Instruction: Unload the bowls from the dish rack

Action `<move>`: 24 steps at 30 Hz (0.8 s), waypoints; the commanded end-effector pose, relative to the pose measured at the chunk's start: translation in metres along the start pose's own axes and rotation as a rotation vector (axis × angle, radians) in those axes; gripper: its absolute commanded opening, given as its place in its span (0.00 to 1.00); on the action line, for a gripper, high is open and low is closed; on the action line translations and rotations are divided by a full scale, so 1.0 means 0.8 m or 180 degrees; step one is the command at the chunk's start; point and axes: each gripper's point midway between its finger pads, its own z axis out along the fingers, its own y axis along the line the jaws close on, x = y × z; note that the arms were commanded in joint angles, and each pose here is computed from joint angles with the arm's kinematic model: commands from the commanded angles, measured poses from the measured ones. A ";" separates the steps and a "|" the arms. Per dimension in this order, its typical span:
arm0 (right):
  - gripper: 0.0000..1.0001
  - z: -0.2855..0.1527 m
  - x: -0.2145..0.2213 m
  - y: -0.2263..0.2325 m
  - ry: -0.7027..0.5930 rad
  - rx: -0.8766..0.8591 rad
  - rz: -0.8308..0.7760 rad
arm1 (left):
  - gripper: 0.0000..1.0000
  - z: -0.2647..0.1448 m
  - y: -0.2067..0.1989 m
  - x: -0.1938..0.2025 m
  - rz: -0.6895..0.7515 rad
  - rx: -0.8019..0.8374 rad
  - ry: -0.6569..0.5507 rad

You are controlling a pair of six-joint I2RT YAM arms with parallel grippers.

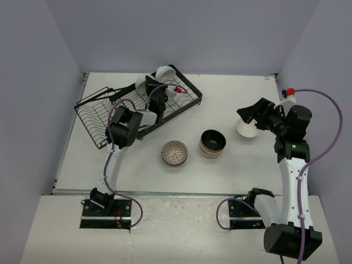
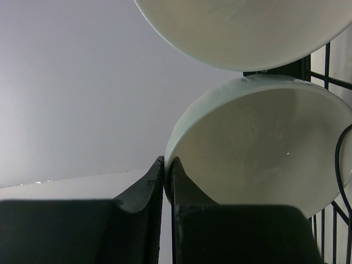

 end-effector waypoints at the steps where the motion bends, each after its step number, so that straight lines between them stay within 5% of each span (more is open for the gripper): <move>1: 0.99 -0.003 -0.006 0.012 -0.0073 -0.0143 -0.0082 | 0.00 -0.024 0.186 0.061 -0.0432 -0.1342 0.0272; 12: 0.99 -0.005 -0.006 0.011 -0.0094 -0.0104 -0.0095 | 0.00 -0.074 0.206 0.018 -0.0429 -0.1725 -0.0391; 24: 0.99 -0.006 -0.007 0.011 -0.0106 -0.0099 -0.0106 | 0.00 -0.087 0.230 0.038 -0.0663 -0.1943 -0.0378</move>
